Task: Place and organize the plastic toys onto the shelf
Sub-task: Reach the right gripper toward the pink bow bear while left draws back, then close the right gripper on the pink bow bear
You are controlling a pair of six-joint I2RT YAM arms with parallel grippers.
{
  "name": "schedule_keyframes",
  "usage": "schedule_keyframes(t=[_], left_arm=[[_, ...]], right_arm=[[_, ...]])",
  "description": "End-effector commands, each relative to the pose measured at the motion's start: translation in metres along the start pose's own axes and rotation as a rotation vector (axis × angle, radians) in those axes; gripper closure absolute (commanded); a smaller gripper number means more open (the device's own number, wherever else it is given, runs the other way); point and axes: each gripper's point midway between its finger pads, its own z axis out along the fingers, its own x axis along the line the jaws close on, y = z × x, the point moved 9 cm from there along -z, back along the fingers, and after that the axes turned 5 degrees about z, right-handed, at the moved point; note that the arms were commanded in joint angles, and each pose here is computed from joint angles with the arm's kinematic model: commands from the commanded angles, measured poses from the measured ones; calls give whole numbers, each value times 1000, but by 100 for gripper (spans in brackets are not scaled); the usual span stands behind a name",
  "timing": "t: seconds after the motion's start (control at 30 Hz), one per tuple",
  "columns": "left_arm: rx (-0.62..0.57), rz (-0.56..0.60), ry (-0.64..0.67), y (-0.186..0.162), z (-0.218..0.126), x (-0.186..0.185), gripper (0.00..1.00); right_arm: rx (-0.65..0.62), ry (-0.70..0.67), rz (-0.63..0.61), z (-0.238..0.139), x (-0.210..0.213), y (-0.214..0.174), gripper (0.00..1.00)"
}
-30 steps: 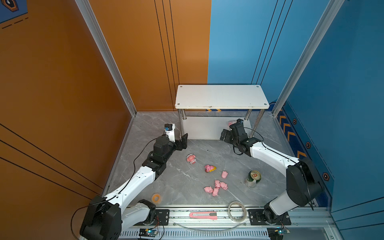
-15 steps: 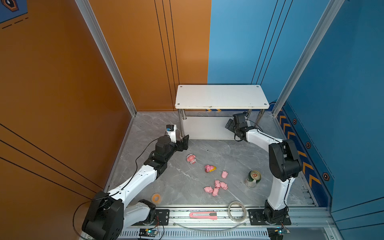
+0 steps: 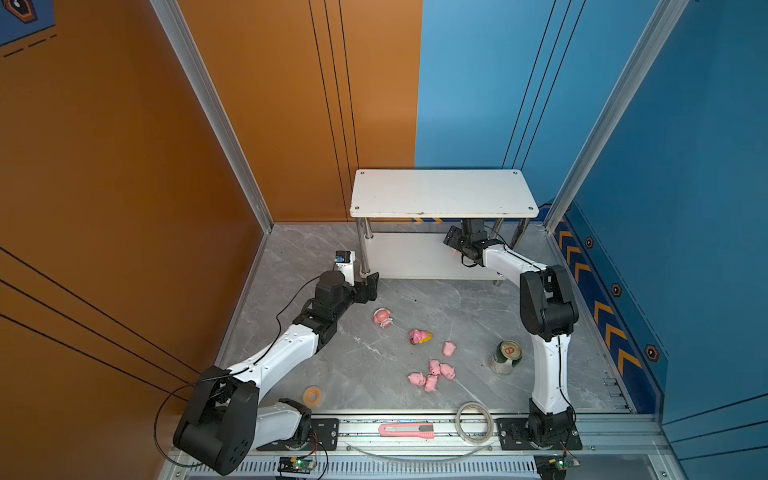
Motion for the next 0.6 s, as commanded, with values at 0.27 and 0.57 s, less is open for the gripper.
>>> schedule_keyframes(t=[0.27, 0.57], left_arm=[[-12, -28, -37, 2, 2, 0, 6], [-22, -38, -40, 0, -5, -1, 6]], right_arm=[[96, 53, -91, -1, -8, -15, 43], [119, 198, -181, -6, 2, -31, 71]])
